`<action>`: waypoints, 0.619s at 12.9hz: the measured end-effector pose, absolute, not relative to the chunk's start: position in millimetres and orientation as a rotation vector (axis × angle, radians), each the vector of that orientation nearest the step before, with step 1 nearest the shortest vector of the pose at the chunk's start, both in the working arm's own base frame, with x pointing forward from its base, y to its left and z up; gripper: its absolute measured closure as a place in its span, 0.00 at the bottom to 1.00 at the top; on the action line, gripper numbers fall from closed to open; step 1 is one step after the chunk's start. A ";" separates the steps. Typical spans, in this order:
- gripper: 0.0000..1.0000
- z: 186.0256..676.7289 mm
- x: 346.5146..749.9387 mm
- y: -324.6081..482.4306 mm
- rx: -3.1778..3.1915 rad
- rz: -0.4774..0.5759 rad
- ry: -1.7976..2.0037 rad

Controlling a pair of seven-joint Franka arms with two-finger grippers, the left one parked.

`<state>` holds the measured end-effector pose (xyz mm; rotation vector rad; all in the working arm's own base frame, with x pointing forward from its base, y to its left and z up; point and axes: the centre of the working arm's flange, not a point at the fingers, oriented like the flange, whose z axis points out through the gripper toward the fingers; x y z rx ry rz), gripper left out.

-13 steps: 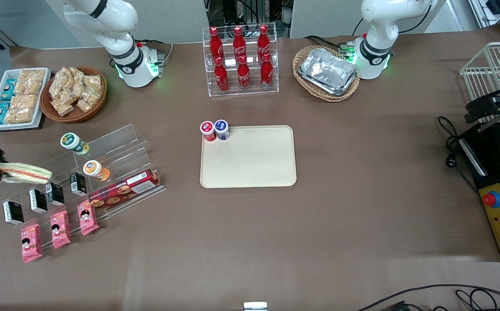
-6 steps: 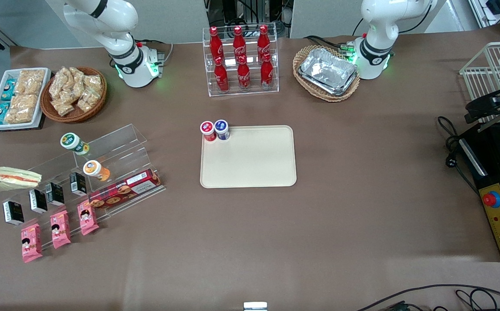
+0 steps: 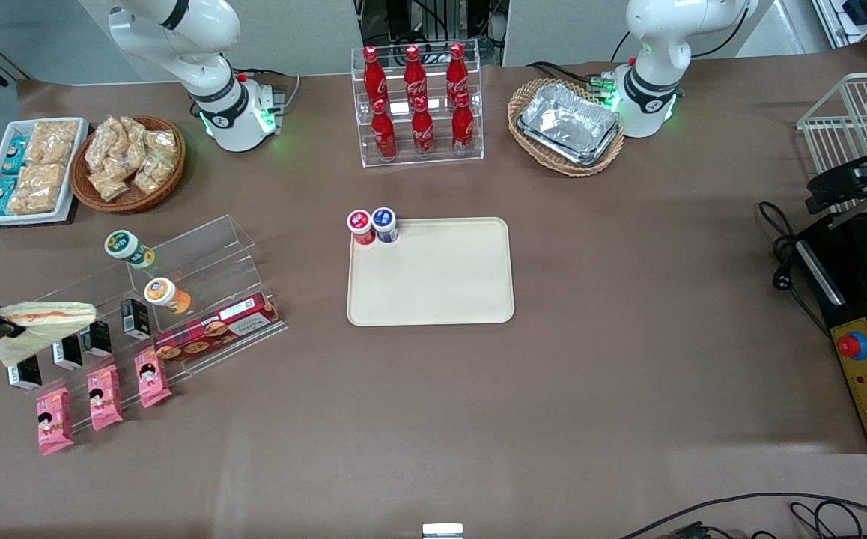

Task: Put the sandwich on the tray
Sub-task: 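Lift the sandwich off the rack shelf with the right gripper, then carry the sandwich over the cream tray with the right gripper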

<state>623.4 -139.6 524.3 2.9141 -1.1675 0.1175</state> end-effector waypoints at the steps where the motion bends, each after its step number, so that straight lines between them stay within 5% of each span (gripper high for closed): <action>1: 0.68 529.5 628.4 -124.1 2.977 0.134 -1.003; 8: 0.69 531.5 643.3 34.1 3.195 0.134 -0.040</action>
